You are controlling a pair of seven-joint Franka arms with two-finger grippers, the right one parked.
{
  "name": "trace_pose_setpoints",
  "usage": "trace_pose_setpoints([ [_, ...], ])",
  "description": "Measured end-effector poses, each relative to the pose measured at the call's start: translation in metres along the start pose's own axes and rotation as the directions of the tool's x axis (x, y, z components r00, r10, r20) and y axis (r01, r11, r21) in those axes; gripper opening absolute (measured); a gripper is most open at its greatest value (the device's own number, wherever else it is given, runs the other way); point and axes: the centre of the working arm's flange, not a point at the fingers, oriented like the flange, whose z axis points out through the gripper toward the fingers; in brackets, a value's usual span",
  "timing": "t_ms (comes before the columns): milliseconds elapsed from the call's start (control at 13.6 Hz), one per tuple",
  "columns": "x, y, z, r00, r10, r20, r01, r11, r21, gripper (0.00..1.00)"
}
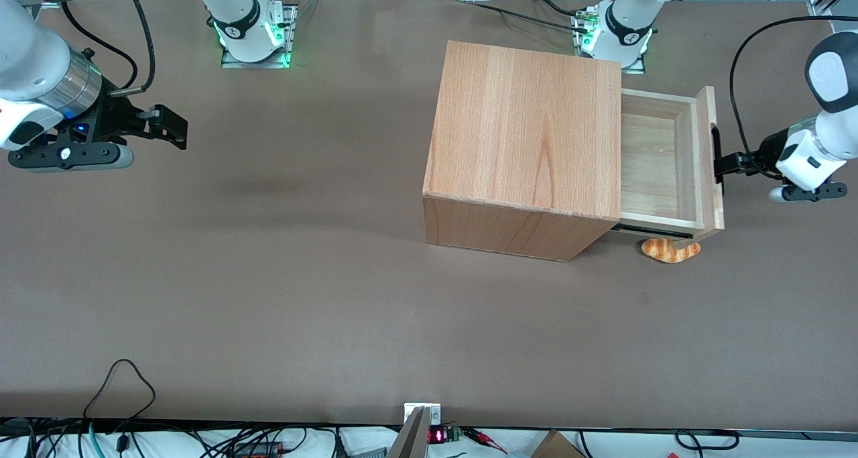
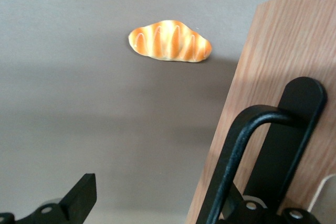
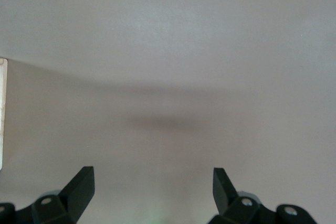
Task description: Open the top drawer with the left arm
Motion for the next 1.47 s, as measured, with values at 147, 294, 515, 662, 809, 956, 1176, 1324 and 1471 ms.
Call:
trace_pose_setpoints([
  [147, 0.003, -0.012, -0.002, 1.000, -0.013, -0.004, 0.013, 1.000, -0.004, 1.00],
  [294, 0.005, -0.026, -0.004, 1.000, -0.022, -0.011, 0.021, 1.000, -0.007, 1.00],
  [515, 0.010, -0.037, -0.013, 0.999, -0.035, -0.019, 0.035, 0.999, -0.010, 1.00],
  [662, 0.010, -0.040, -0.027, 0.999, -0.041, -0.004, 0.041, 0.999, -0.015, 1.00],
  [809, 0.011, -0.046, -0.049, 0.999, -0.053, -0.003, 0.053, 0.998, -0.020, 1.00],
  [956, 0.012, -0.050, -0.073, 0.998, -0.065, -0.010, 0.065, 0.998, -0.022, 1.00],
  [1176, 0.013, -0.042, -0.114, 0.998, -0.053, -0.032, 0.052, 0.998, -0.020, 1.00],
  [1324, 0.013, -0.028, -0.147, 0.998, -0.026, -0.051, 0.025, 1.000, -0.015, 1.00],
  [1471, 0.016, 0.001, -0.170, 0.996, 0.021, -0.085, -0.021, 1.000, -0.005, 1.00],
])
